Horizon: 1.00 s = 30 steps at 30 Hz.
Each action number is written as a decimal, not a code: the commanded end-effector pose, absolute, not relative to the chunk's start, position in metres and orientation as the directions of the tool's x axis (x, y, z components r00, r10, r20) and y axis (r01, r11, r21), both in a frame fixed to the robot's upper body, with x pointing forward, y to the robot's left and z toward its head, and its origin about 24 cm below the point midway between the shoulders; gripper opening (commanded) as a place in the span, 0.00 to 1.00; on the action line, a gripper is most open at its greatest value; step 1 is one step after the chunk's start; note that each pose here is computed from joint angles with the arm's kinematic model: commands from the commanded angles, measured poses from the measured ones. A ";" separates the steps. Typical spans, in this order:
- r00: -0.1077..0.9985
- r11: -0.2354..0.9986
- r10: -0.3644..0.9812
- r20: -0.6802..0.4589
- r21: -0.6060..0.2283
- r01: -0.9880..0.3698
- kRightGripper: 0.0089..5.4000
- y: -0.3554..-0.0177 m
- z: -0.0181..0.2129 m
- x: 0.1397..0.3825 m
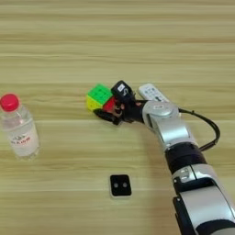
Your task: Move the objects on the table
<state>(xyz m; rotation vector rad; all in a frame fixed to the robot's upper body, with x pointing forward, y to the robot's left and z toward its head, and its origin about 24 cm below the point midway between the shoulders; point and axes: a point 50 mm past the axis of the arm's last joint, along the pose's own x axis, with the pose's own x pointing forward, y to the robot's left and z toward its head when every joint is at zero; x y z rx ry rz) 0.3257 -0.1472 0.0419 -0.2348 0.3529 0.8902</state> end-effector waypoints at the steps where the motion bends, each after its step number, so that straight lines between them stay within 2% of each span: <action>1: 0.631 0.606 0.733 -0.256 -0.176 -0.776 0.85 -0.142 0.082 0.342; 7: 0.642 0.612 0.759 -0.111 -0.215 -0.761 0.99 -0.141 0.105 0.343; 11: 0.617 0.596 0.787 -0.017 -0.238 -0.767 1.00 -0.139 0.120 0.340; 19: 0.564 0.561 0.822 0.080 -0.290 -0.775 1.00 -0.142 0.140 0.329; 23: 0.518 0.515 0.852 0.079 -0.309 -0.800 1.00 -0.151 0.143 0.316; 27: 0.414 0.398 0.910 0.017 -0.314 -0.862 1.00 -0.162 0.139 0.293; 30: 0.309 0.281 0.949 -0.060 -0.282 -0.917 1.00 -0.170 0.132 0.271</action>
